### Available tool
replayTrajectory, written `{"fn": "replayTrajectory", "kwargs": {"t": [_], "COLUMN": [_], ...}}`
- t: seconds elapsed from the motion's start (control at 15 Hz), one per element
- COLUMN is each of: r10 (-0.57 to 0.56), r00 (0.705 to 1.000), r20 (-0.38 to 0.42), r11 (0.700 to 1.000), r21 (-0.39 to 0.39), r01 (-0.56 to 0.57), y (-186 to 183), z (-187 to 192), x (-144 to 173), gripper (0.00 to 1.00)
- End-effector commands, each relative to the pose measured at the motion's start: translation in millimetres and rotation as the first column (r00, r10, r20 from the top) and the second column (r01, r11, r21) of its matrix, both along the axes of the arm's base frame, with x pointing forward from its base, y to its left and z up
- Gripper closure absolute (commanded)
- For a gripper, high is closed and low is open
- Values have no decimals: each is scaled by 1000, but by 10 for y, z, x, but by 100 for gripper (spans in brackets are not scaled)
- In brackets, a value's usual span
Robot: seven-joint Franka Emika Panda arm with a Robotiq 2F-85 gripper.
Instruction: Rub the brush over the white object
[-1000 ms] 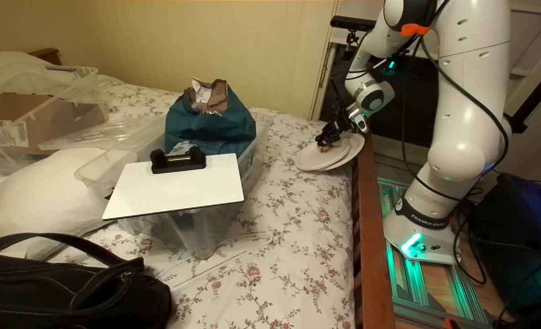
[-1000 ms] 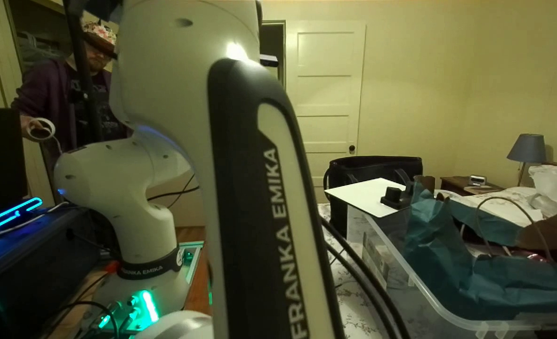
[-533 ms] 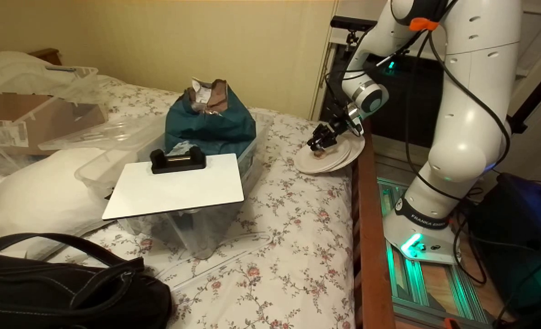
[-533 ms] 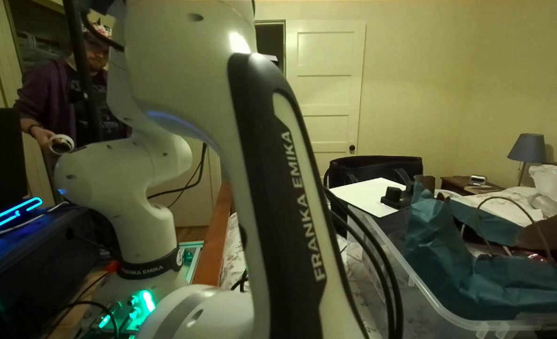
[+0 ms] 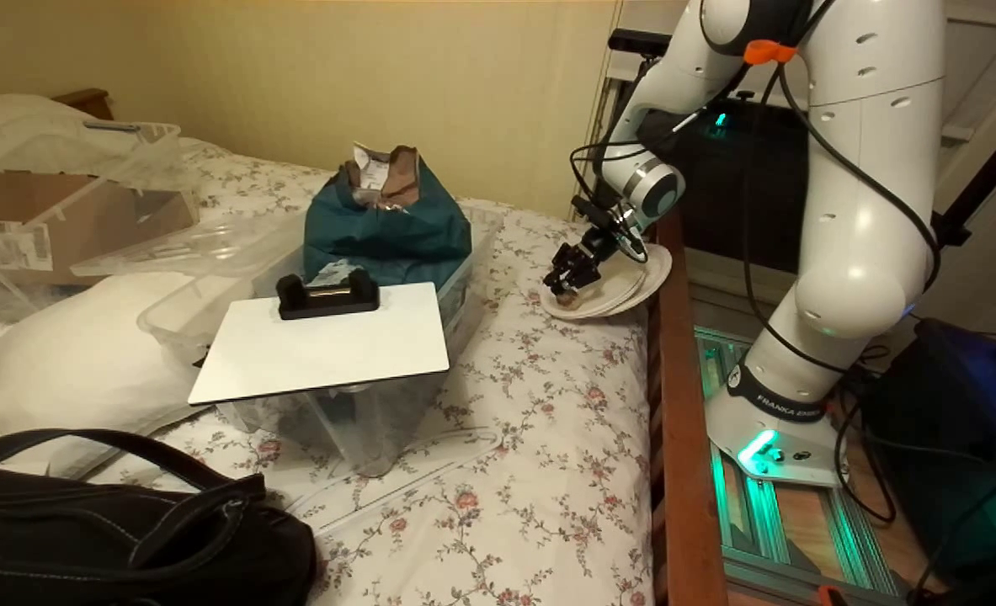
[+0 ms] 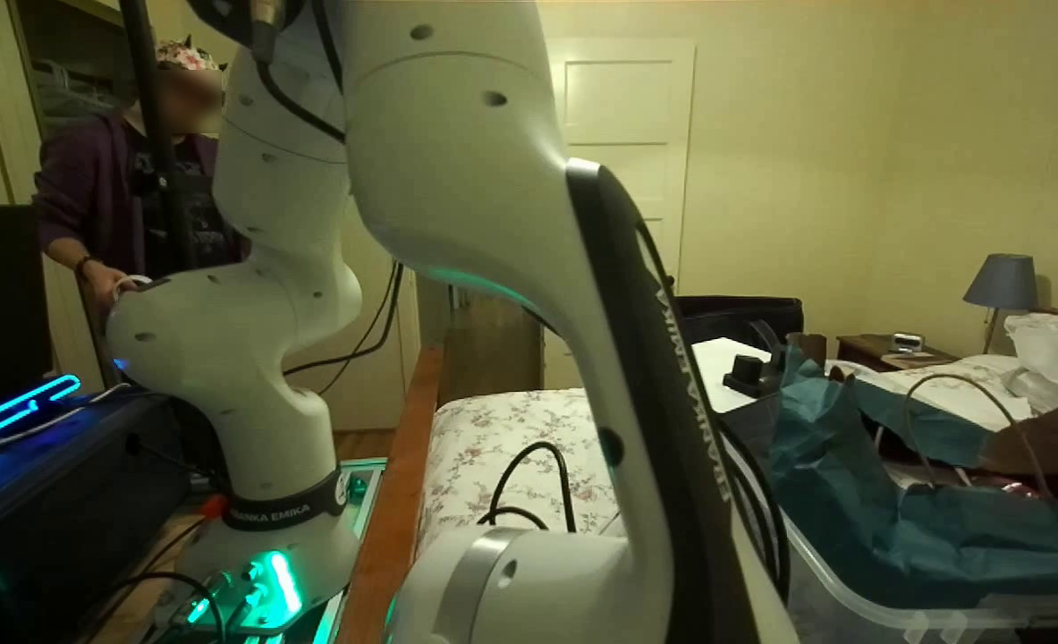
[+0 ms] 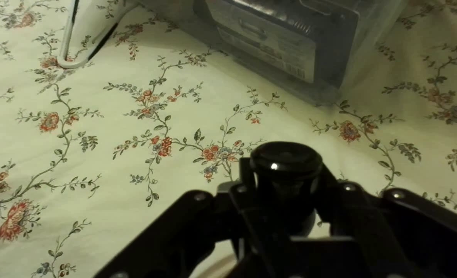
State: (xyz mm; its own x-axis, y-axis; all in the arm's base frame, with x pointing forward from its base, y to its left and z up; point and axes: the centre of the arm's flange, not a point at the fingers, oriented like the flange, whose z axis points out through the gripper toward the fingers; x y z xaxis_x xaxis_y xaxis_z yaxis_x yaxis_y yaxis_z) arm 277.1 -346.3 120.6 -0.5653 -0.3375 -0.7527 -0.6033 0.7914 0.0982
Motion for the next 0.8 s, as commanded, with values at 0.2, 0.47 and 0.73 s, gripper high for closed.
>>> {"fn": "replayTrajectory", "kwargs": {"t": [0.2, 0.47, 0.73], "r10": [-103, -221, -334], "r00": [994, 971, 936], "r20": [-34, -95, -111], "r11": [991, 960, 921], "r21": [-91, -194, -251], "r01": [100, 200, 298], "y": [-124, -305, -510], "z": [-263, -402, -375], "x": [377, 382, 252], "gripper": [87, 87, 87]}}
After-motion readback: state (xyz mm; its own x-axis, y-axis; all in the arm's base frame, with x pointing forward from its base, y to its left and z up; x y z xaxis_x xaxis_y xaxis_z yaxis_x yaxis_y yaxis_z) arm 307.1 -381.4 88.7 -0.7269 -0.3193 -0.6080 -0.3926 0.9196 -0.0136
